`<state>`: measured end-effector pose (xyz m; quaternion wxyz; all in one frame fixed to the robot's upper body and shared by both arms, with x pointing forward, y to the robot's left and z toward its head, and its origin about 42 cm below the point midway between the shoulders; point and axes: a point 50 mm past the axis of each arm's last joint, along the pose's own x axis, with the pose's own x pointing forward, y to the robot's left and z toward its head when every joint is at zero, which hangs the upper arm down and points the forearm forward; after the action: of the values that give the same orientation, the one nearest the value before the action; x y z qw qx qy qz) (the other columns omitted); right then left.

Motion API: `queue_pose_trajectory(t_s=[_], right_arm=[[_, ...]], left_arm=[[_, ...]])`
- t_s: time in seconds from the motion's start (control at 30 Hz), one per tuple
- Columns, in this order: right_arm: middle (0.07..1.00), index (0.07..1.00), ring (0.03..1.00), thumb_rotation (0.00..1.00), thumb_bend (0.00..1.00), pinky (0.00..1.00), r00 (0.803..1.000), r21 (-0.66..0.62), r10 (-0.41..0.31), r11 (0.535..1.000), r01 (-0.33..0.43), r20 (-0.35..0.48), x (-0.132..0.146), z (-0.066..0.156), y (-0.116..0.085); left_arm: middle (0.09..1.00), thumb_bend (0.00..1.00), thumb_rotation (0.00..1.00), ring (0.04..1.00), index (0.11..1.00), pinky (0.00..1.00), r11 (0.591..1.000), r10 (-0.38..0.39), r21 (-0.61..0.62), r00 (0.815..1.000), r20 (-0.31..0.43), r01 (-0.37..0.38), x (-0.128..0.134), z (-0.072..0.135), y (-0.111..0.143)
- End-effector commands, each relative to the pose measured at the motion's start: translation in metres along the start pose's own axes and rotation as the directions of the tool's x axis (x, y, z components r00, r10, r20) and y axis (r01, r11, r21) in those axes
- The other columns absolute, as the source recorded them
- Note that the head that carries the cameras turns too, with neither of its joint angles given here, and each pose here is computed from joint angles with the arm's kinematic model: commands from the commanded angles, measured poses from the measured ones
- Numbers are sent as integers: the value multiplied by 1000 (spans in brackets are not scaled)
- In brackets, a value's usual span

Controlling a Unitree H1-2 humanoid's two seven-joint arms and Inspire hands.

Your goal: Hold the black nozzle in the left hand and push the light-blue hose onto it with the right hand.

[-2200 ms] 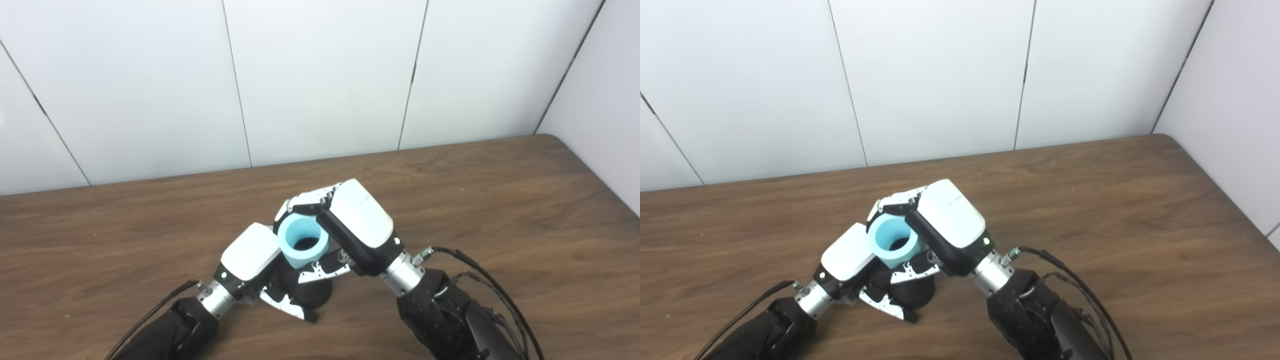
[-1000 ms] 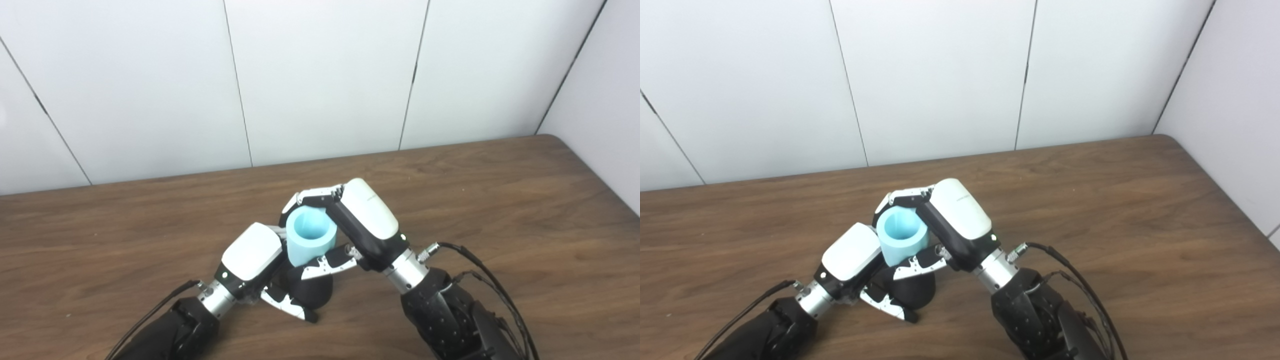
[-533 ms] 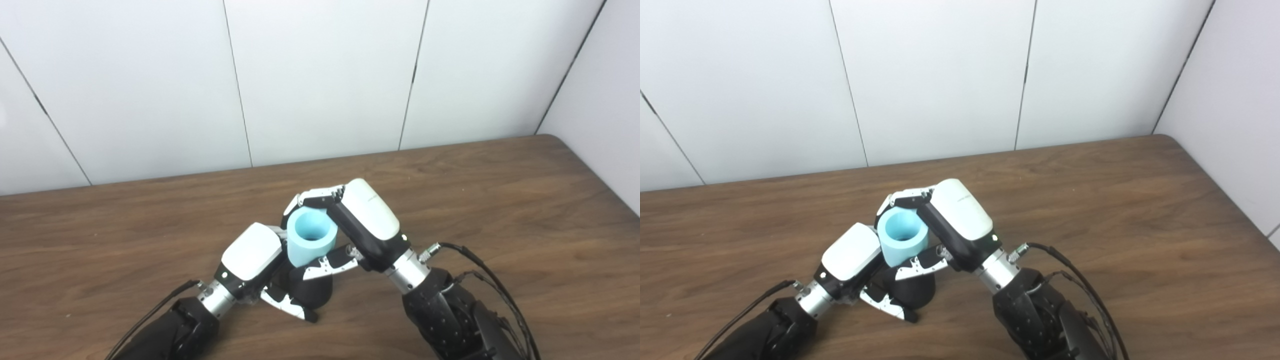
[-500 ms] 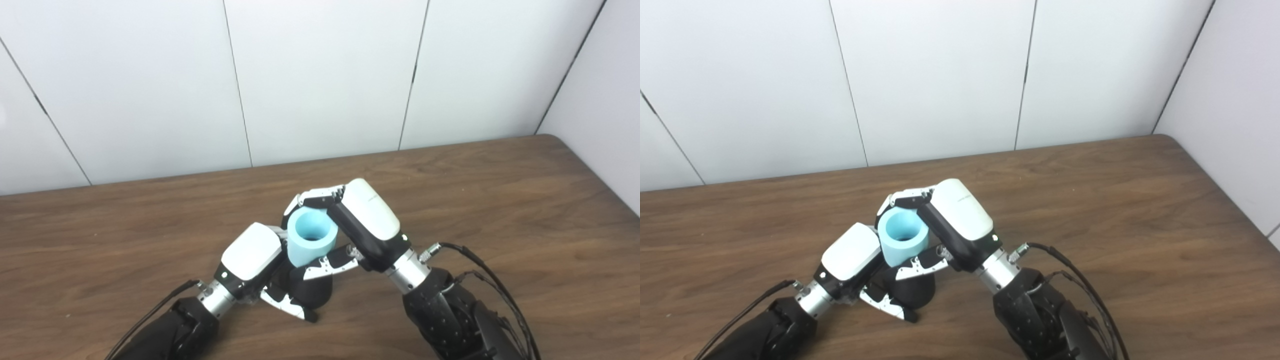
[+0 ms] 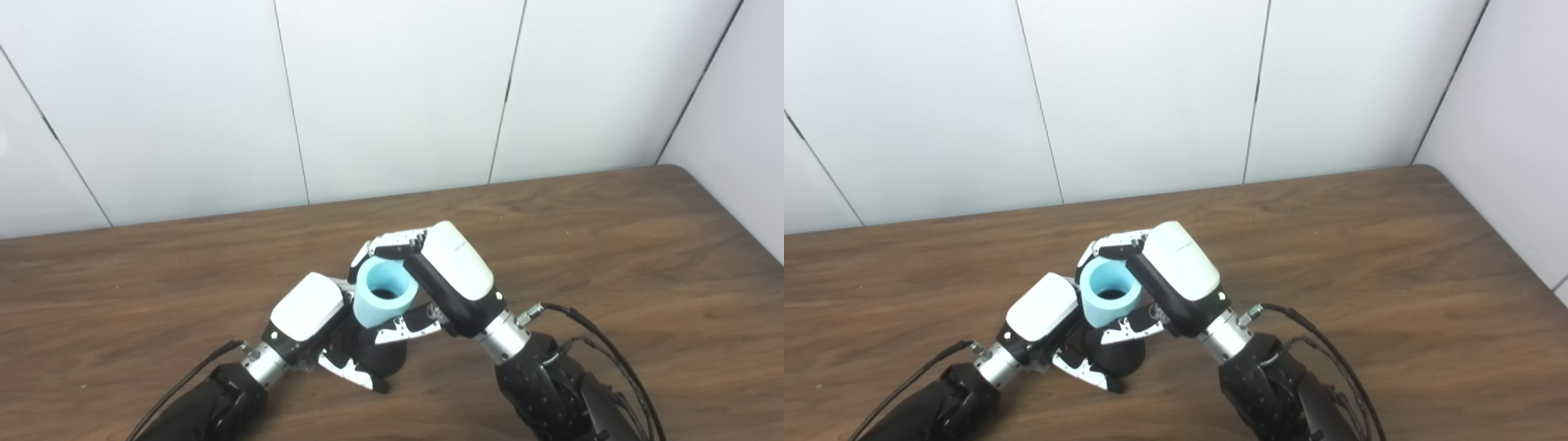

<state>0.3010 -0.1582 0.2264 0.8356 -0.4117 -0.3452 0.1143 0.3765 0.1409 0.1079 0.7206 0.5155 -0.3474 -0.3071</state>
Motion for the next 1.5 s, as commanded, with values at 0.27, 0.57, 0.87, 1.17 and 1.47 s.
queue_pose_trajectory(t_s=[0.27, 0.57, 0.87, 1.17, 1.47], right_arm=[[494, 480, 390, 0, 525, 272, 998, -11, 23, 1000, -23, -57, 2, -9, 1], [482, 500, 447, 0, 521, 326, 997, -27, 58, 998, -59, -46, 11, -6, -1], [486, 497, 482, 1, 518, 356, 996, -36, 72, 997, -74, -48, 15, -2, -3], [490, 492, 485, 0, 519, 358, 994, -41, 89, 995, -92, -65, 16, -1, -2], [491, 490, 460, 0, 519, 333, 992, -38, 93, 995, -97, -79, 15, -3, -2]], left_arm=[[547, 515, 44, 547, 487, 427, 933, -322, -198, 942, -94, 299, -110, 43, -119], [546, 515, 45, 554, 487, 435, 934, -324, -187, 942, -91, 303, -109, 43, -121], [541, 515, 44, 548, 487, 425, 938, -312, -186, 946, -90, 291, -108, 44, -121], [549, 515, 45, 553, 488, 431, 934, -329, -180, 940, -87, 310, -109, 43, -121], [550, 515, 45, 556, 488, 440, 930, -336, -191, 937, -93, 315, -110, 43, -122]])
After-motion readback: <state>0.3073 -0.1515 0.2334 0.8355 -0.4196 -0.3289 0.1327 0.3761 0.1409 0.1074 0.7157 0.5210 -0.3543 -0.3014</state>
